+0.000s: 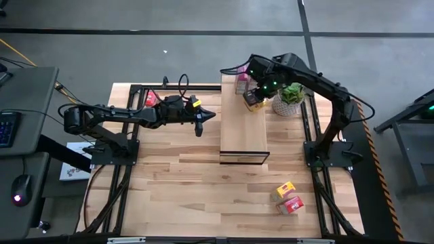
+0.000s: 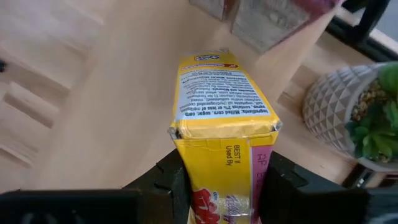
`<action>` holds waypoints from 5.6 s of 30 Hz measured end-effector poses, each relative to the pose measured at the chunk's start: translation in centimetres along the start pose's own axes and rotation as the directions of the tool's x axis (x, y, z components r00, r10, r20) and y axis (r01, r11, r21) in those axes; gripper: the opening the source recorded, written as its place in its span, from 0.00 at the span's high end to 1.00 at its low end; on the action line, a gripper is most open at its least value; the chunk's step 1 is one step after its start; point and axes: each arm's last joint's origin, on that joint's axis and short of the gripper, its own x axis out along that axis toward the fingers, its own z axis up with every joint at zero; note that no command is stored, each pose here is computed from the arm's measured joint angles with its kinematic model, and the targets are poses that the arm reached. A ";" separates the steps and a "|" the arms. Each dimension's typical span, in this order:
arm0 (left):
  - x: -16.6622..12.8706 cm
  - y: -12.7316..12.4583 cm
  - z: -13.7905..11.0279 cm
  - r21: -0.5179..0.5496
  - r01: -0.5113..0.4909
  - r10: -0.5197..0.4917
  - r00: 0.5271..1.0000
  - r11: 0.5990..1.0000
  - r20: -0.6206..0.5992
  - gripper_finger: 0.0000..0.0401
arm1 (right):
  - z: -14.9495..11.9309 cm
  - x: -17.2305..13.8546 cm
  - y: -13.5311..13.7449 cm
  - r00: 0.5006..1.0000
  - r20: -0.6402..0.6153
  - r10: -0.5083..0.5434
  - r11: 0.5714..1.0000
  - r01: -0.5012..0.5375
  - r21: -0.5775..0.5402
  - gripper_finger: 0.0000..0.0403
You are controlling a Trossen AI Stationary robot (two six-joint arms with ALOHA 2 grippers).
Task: Stack cereal on shelf
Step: Put the top yellow cereal box on the shelf
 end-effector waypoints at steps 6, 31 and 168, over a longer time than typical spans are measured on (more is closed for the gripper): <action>0.0 0.0 0.0 0.000 0.000 0.000 1.000 1.000 -0.002 1.00 | -0.5 2.2 -0.1 0.997 -0.071 -0.034 0.999 0.034 0.000 0.68; 0.0 0.0 0.2 0.002 0.003 -0.003 1.000 1.000 0.023 1.00 | -0.5 1.2 0.5 0.999 -0.043 -0.024 0.996 0.020 -0.091 0.43; 13.6 4.7 3.1 0.228 -0.127 0.129 0.992 0.965 0.008 1.00 | -14.0 14.4 -6.6 0.439 0.866 0.238 0.970 -0.144 -0.194 1.00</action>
